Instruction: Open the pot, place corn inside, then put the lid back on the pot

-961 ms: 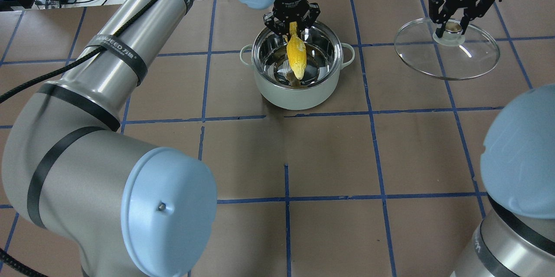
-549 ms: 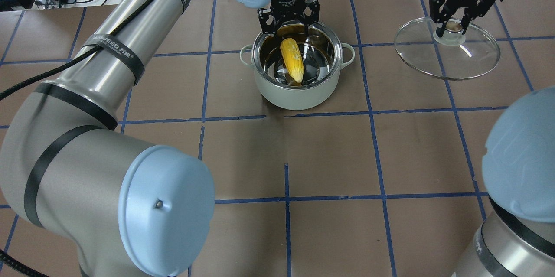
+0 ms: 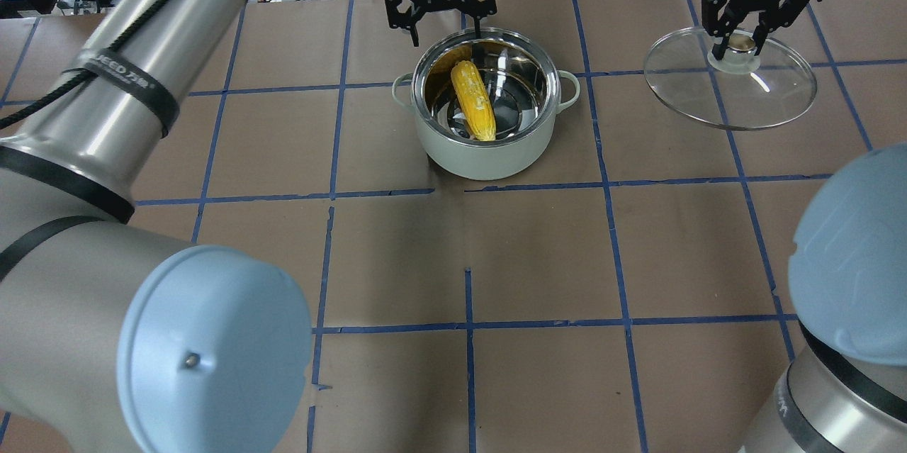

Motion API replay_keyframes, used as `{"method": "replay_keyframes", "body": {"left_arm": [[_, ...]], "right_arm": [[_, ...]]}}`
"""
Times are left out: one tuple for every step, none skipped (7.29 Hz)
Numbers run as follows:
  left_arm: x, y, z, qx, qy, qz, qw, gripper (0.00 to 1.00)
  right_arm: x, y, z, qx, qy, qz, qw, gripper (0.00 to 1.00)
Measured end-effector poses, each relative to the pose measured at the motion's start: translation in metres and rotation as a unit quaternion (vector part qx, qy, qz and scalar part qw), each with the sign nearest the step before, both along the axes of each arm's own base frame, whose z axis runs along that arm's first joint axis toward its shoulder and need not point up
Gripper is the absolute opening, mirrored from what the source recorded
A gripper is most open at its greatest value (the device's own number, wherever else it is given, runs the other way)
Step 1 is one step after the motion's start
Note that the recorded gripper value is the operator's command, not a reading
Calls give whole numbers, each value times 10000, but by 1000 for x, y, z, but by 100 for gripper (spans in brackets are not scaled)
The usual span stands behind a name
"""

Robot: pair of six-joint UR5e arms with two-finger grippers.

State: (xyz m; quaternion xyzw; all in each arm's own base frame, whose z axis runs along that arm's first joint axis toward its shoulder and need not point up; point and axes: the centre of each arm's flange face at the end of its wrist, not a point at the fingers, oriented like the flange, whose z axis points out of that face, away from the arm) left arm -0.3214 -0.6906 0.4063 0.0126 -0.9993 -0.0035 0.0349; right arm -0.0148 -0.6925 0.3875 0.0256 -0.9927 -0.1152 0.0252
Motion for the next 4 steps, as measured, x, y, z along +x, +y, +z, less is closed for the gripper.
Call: {"method": "replay_keyframes", "body": {"left_arm": [[38, 13, 28, 90, -22, -124, 9999, 100], [74, 34, 51, 181, -35, -218, 9996, 100], [103, 58, 62, 271, -36, -258, 9993, 100], [125, 86, 65, 368, -34, -252, 9990, 100]], "right_arm": [[1, 1, 2, -18, -3, 0, 10000, 7], [3, 2, 5, -42, 0, 2, 10000, 7], [5, 2, 7, -56, 3, 5, 10000, 7], [6, 3, 9, -67, 5, 5, 10000, 7]]}}
